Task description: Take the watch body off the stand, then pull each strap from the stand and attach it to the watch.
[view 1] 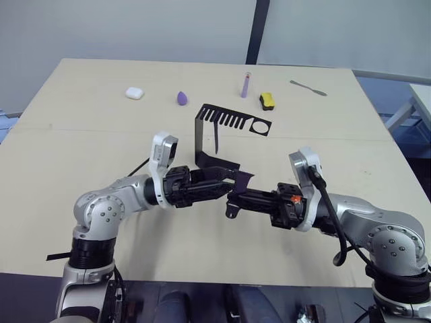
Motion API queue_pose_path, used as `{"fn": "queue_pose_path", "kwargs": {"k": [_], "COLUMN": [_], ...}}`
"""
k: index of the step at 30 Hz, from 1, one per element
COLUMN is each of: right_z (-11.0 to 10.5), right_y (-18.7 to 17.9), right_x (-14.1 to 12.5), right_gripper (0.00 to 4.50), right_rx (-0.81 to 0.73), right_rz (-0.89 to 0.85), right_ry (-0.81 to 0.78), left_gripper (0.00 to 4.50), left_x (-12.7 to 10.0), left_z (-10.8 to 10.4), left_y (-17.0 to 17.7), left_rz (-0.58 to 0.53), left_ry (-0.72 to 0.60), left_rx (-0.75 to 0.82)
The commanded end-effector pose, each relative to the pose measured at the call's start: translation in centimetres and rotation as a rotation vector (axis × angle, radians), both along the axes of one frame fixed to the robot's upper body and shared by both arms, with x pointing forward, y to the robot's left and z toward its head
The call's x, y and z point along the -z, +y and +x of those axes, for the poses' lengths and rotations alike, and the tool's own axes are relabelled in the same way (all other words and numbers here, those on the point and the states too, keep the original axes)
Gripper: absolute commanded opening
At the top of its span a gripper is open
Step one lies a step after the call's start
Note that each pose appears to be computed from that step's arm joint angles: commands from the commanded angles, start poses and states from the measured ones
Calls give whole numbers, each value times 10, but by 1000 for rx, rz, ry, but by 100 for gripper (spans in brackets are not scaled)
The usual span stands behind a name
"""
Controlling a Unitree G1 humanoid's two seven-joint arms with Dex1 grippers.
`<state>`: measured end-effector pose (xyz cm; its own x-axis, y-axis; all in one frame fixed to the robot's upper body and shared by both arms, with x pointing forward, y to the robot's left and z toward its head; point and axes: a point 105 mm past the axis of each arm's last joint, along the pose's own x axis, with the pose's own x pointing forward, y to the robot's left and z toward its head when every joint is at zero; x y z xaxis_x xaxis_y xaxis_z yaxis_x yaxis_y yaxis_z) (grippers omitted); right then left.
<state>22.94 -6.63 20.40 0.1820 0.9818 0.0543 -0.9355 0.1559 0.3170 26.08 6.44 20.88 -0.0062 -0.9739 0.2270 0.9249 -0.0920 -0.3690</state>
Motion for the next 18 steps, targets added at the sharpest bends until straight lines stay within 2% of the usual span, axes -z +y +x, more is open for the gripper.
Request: {"fn": "queue_pose_path", "kwargs": {"k": [1,4,7,9,18], "right_z": [-4,-3,-3,-2,0], "right_y": [2,2,2,2,0], "right_x": [-7,-7,-7,-7,-6], "right_gripper": [0,0,0,0,0], "right_rx": [-18,-15,-12,-11,2], "right_rz": [15,16,15,13,6], "right_ry": [-33,-35,-37,-38,-39], "left_gripper": [315,315,236,137,137], "left_x": [-7,-6,-9,-8,-8], "left_z": [-3,-2,-2,-2,-5], "left_y": [-6,-8,-8,-9,-14], "left_rz": [-15,-26,-49,-37,-35], "left_ry": [-26,-20,-4,-4,-4], "left_rx": [25,30,36,34,51]}}
